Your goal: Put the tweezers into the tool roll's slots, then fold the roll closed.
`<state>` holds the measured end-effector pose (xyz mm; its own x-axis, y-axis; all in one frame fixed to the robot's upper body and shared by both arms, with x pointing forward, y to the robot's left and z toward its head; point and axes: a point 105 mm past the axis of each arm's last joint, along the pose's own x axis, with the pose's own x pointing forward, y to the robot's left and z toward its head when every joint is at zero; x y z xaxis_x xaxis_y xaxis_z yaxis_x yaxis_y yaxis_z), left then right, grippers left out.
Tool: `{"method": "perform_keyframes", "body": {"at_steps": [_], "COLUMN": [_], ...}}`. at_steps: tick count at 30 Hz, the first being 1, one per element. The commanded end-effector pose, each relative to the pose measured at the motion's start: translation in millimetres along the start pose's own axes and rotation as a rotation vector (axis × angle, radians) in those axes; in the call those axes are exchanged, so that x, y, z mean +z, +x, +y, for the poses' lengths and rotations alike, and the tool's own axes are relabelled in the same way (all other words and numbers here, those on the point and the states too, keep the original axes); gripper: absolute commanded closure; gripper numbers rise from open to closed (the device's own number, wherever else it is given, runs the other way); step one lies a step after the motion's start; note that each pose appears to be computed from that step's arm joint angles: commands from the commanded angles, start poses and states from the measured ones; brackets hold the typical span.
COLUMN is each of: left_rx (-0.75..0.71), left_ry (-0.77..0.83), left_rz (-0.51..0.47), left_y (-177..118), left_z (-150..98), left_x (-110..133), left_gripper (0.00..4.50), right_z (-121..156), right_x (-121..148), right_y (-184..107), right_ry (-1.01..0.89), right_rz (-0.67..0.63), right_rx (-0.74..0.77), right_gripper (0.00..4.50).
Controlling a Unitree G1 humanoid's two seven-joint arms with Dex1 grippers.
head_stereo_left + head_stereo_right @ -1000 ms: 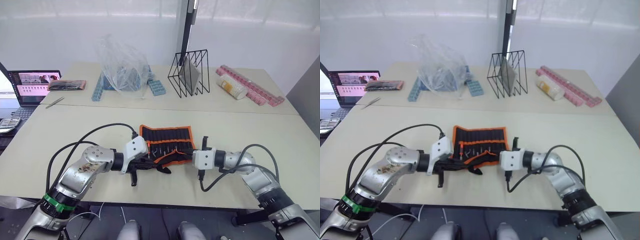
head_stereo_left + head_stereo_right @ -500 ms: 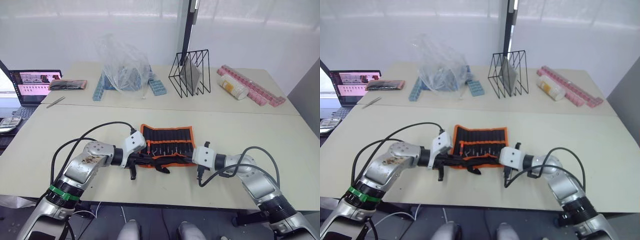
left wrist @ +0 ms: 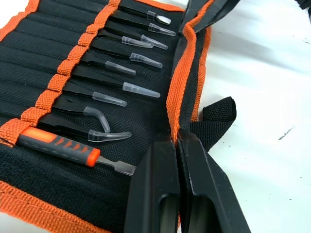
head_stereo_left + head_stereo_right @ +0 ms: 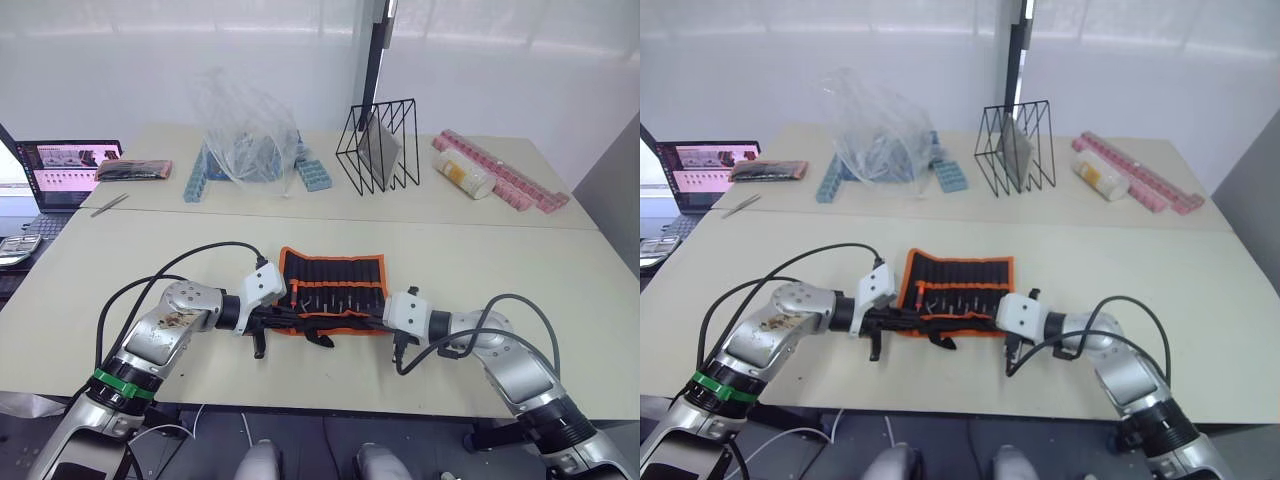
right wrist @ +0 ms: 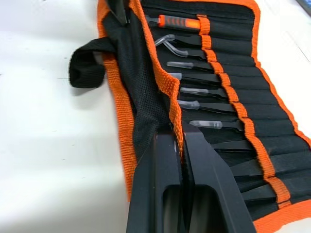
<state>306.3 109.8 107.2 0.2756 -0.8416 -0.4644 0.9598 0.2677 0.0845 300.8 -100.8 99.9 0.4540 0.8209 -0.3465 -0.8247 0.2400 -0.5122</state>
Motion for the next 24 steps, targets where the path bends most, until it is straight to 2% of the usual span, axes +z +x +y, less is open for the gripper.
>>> {"method": "perform_keyframes", "body": {"at_steps": [1,2,8,10,16,17,24], "left_rx": [0.089,0.093,0.093,0.092,0.079,0.080,0.083], "left_ry": [0.043,0.051,0.081,0.085,0.074,0.076,0.071], "left_rz": [0.013,0.016,0.009,0.005,0.003,0.009,0.009], "left_y": [-15.8,-16.1,-14.8,-14.3,-12.6,-12.3,-11.1], "left_z": [16.8,17.5,18.0,18.2,18.2,18.3,20.2], "left_x": [4.8,4.7,8.5,9.3,8.7,7.3,8.2], "left_gripper": [4.50,4.50,4.50,4.50,4.50,4.50,4.50], "right_z": [-18.7,-19.5,-25.6,-26.0,-12.8,-10.6,6.8], "right_x": [-10.7,-10.6,0.1,14.4,41.6,45.3,58.4], "right_y": [-10.0,-9.2,-13.9,-19.1,-20.1,-18.7,-2.8], "right_ry": [0.008,0.011,0.035,0.060,0.023,0.022,-0.008], "right_rz": [0.053,0.050,-0.002,-0.068,-0.154,-0.168,-0.201], "right_rx": [-0.091,-0.097,-0.134,-0.129,-0.037,-0.023,0.063], "right_gripper": [3.93,3.70,1.68,1.68,1.68,2.19,4.48]}}
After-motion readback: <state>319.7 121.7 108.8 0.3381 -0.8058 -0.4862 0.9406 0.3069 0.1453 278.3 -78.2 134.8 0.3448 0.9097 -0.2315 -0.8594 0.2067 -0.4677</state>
